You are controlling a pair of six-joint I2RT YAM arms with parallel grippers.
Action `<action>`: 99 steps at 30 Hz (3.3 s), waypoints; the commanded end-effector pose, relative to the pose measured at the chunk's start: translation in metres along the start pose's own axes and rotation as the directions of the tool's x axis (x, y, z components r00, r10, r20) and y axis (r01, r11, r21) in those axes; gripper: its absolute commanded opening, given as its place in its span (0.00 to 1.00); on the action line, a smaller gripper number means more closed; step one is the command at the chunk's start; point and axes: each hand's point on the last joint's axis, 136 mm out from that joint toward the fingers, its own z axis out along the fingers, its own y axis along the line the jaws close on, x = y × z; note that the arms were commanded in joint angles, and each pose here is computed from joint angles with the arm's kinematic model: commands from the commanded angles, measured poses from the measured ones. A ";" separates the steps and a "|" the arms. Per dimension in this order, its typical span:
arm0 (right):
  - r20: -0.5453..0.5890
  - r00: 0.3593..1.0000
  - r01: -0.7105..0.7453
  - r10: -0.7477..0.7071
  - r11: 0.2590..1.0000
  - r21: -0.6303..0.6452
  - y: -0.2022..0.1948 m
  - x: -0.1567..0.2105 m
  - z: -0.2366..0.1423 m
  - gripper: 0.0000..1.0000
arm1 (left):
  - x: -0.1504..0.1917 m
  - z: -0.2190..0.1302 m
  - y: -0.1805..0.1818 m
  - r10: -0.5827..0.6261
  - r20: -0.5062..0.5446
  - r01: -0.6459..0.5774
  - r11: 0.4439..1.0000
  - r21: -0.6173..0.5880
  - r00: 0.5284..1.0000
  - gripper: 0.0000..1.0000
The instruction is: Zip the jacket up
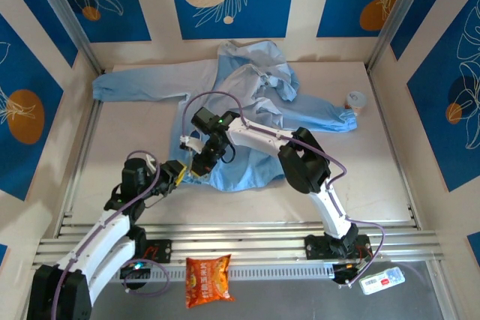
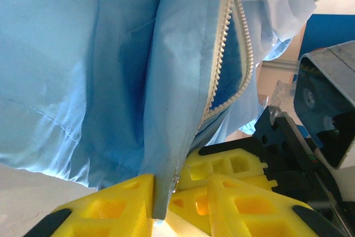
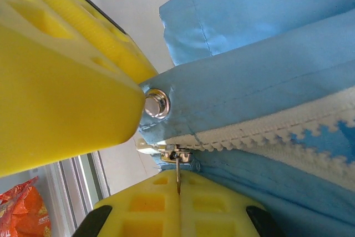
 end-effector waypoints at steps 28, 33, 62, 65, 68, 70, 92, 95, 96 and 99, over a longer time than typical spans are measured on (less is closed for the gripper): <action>0.001 0.995 -0.104 0.104 0.995 0.009 -0.015 -0.002 -0.001 0.00 | 0.012 0.008 0.010 0.165 -0.084 -0.172 0.981 -0.085 0.983 0.00; 0.017 0.989 -0.148 0.147 0.988 0.037 -0.025 -0.005 0.000 0.00 | 0.024 0.005 0.017 0.180 -0.151 -0.197 0.975 -0.104 0.972 0.00; 0.023 0.993 -0.111 0.113 0.989 -0.097 0.004 -0.008 0.006 0.00 | 0.015 0.004 0.005 0.195 -0.080 -0.199 0.979 -0.045 0.978 0.39; 0.024 0.994 -0.105 0.108 0.989 -0.102 0.007 -0.009 0.006 0.00 | 0.011 0.005 0.005 0.173 -0.056 -0.175 0.984 -0.039 0.983 0.43; 0.022 0.994 -0.102 0.105 0.989 -0.104 0.009 -0.009 0.007 0.00 | 0.007 0.007 0.004 0.160 -0.033 -0.161 0.986 -0.036 0.987 0.42; 0.022 0.994 -0.103 0.106 0.989 -0.105 0.010 -0.009 0.007 0.00 | 0.005 0.008 0.005 0.151 -0.020 -0.152 0.988 -0.033 0.988 0.39; 0.021 0.993 -0.113 0.116 0.987 -0.115 0.015 -0.008 0.006 0.00 | -0.006 0.010 0.011 0.099 0.054 -0.097 0.995 -0.026 0.994 0.20; 0.025 0.993 -0.113 0.117 0.988 -0.101 0.013 -0.010 0.004 0.00 | -0.004 0.010 0.012 0.101 0.043 -0.100 0.995 -0.028 0.994 0.00; 0.027 0.993 -0.115 0.118 0.989 -0.093 0.013 -0.010 0.003 0.00 | -0.003 0.009 0.012 0.106 0.038 -0.105 0.994 -0.031 0.994 0.00; 0.036 0.990 -0.137 0.140 0.989 -0.063 0.006 -0.012 -0.002 0.00 | 0.000 0.006 0.014 0.137 0.018 -0.136 0.989 -0.056 0.990 0.00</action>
